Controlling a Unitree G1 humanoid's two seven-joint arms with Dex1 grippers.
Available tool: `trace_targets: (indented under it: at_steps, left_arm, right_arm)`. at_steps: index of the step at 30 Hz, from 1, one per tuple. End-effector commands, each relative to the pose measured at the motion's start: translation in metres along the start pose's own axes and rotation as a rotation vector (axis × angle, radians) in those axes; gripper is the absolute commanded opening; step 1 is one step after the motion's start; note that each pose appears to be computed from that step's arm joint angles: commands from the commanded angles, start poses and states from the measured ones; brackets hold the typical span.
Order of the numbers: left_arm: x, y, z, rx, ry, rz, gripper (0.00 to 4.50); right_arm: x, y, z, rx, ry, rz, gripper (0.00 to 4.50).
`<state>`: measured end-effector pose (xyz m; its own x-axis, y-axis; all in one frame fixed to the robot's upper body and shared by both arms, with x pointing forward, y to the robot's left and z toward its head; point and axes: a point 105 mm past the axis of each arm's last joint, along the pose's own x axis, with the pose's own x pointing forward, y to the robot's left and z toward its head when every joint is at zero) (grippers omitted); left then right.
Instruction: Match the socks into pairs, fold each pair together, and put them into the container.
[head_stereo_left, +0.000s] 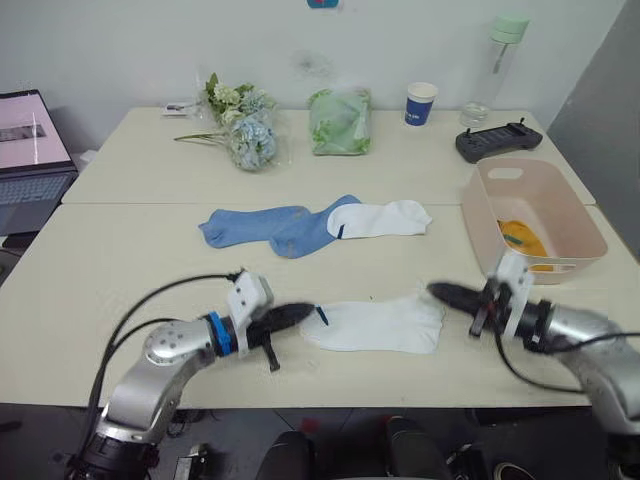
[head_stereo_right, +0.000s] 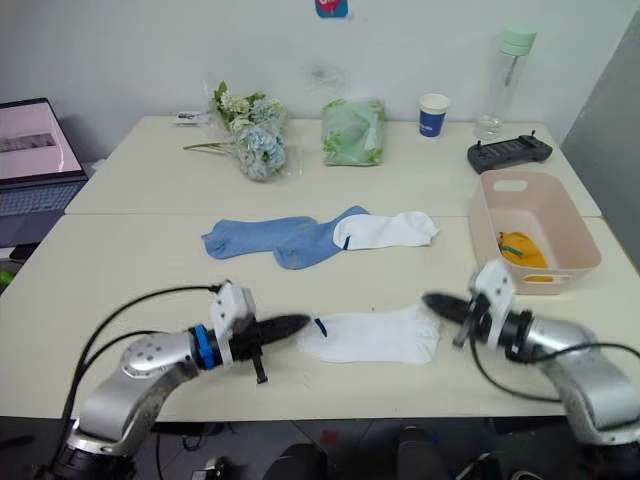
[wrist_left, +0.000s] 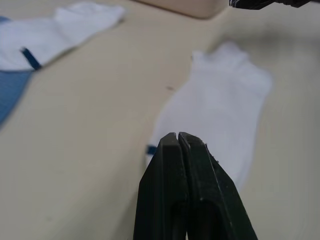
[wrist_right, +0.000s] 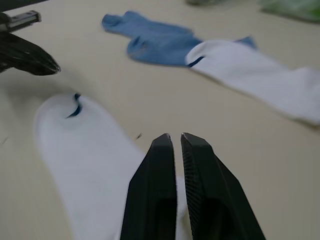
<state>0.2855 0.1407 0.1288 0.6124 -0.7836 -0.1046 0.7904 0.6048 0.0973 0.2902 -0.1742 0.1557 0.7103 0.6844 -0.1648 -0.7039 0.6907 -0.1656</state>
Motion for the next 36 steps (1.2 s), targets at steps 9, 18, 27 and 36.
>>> trace_targets:
  at_steps: [9, 18, 27, 36]
  left_arm:
    - [-0.024, 0.066, -0.034, -0.062, -0.004, 0.465, 3.78]
    - [-0.019, 0.06, -0.027, -0.04, -0.031, 0.429, 4.47]
    - [0.019, 0.03, 0.029, 0.082, -0.127, 0.218, 4.47]
    - [0.028, 0.014, 0.039, 0.082, -0.156, 0.203, 4.5]
  right_arm:
    - [0.023, -0.026, -0.043, -0.065, 0.04, -0.223, 4.49]
    - [0.051, -0.025, -0.033, -0.152, 0.043, -0.173, 4.5]
    - [0.107, -0.062, -0.025, -0.314, 0.164, -0.248, 4.5]
    - [0.112, -0.079, -0.034, -0.349, 0.279, -0.256, 3.89]
